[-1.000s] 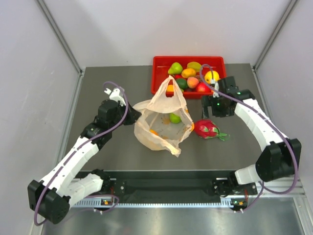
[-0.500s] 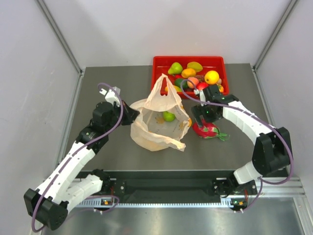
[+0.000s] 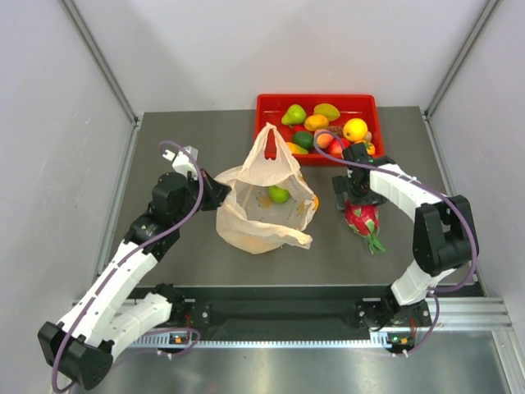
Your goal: Untie the knot of the plastic bag and take out the fruit
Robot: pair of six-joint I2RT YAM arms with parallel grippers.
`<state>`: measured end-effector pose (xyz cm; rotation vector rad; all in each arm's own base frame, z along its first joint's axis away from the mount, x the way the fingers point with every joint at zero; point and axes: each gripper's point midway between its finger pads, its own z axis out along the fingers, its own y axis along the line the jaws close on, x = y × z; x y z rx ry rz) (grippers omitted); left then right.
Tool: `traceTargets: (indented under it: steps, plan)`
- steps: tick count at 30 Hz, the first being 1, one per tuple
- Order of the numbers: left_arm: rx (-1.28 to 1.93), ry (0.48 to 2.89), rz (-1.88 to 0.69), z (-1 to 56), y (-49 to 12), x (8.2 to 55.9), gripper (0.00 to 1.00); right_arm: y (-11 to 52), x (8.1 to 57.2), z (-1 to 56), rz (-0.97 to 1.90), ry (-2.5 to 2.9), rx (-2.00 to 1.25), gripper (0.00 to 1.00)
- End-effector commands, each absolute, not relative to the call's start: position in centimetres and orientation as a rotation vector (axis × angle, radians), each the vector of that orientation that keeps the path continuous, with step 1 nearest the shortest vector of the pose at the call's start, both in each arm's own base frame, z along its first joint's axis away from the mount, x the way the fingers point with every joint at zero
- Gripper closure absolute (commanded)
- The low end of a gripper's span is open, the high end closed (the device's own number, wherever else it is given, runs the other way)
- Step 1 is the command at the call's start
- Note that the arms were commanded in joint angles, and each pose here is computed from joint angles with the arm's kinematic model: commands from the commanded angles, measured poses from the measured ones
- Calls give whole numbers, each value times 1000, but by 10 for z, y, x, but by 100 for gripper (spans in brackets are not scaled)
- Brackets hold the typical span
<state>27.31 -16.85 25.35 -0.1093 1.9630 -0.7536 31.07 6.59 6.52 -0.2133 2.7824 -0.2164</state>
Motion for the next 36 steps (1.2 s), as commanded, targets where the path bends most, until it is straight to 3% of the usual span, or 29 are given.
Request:
traceTargets:
  steps: [1,13,15,17,18,20,21,22,29,30,36]
  plan:
    - [-113,1926,-744,260,-165,277,100,67,319,89,-202,2729,-155,0]
    - [-111,1925,-745,259,-165,278,100,63,298,41,-221,2873,-88,0]
    - [-109,1927,-740,258,-165,278,100,63,300,42,-212,2873,-82,5]
    - [-109,1927,-740,259,-166,279,100,68,303,46,-166,2874,-95,19]
    - [-106,1927,-738,259,-166,279,100,72,308,52,-140,2861,-97,37]
    - [-101,1925,-736,261,-166,280,100,81,310,63,-61,2852,-121,62]
    - [-98,1926,-731,261,-166,281,100,86,319,77,-31,2818,-126,92]
    - [-97,1923,-731,263,-165,281,100,89,322,89,-11,2793,-127,100]
    - [-83,1926,-727,264,-166,283,100,115,363,202,176,2556,-142,100]
    - [-79,1925,-729,264,-167,283,100,118,379,233,197,2470,-130,100]
    - [-72,1931,-729,265,-166,281,100,127,473,291,302,2261,76,100]
